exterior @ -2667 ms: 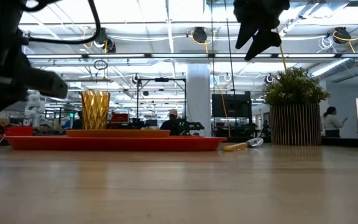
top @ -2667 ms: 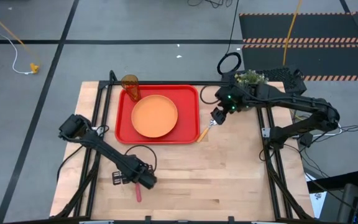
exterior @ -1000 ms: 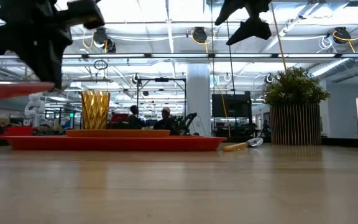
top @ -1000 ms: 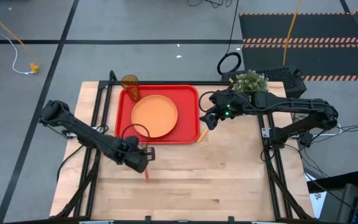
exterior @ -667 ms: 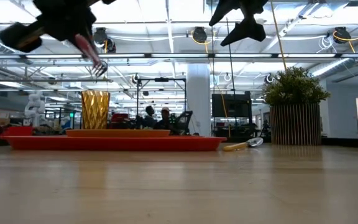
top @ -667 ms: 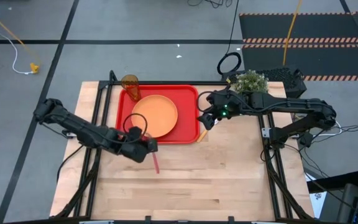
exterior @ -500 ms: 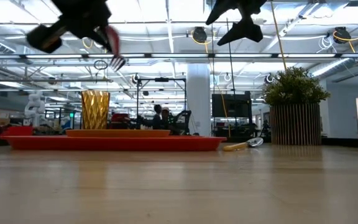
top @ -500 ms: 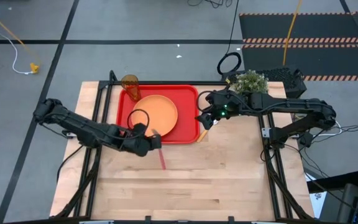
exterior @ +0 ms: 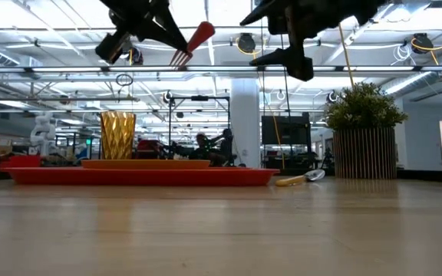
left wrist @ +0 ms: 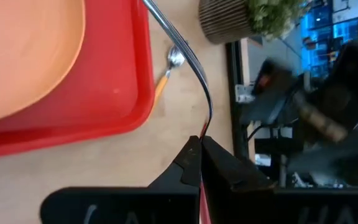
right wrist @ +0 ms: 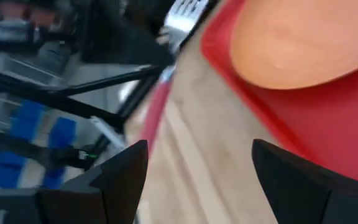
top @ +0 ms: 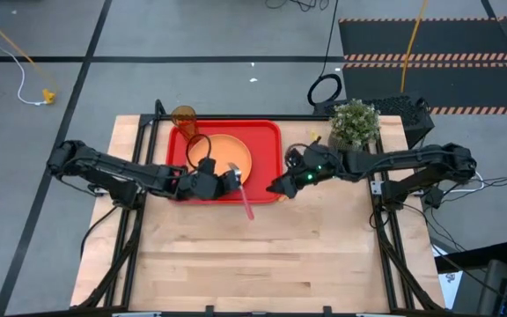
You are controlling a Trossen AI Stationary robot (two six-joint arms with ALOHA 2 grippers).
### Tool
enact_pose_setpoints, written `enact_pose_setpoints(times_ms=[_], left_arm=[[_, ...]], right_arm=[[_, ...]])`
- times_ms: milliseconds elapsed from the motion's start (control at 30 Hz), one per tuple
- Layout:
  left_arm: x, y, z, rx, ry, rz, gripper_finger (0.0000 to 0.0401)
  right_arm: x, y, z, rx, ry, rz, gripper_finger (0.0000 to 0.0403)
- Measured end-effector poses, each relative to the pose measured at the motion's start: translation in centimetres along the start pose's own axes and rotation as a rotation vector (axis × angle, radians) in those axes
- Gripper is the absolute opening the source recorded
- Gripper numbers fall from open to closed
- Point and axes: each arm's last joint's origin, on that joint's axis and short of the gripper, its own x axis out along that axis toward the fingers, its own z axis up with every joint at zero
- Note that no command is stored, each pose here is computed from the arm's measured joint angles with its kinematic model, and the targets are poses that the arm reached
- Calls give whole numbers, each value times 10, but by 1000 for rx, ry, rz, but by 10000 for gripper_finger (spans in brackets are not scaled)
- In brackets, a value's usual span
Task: Pick and place plate/cup/fork/spoon on tray
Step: Put the pink fork on the red tray to the right of the orange plate
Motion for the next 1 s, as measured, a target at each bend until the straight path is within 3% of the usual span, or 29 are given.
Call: enact_pose_setpoints(times_ms=[233, 600, 733, 867, 1000], left_arm=[[6, -6, 14, 39, -59, -51, 0], [9, -23, 31, 113, -139, -193, 0], [9, -26, 33, 127, -154, -218, 0], [9, -29, 34, 143, -167, -250, 0], [8, -31, 34, 172, -174, -262, 0]], right_arm=[[6, 3, -17, 80, -66, 177, 277], [9, 2, -17, 65, -132, 143, 301], [18, 2, -16, 55, -126, 205, 305], [31, 0, -17, 65, -136, 247, 293], [36, -6, -14, 95, -142, 245, 256]])
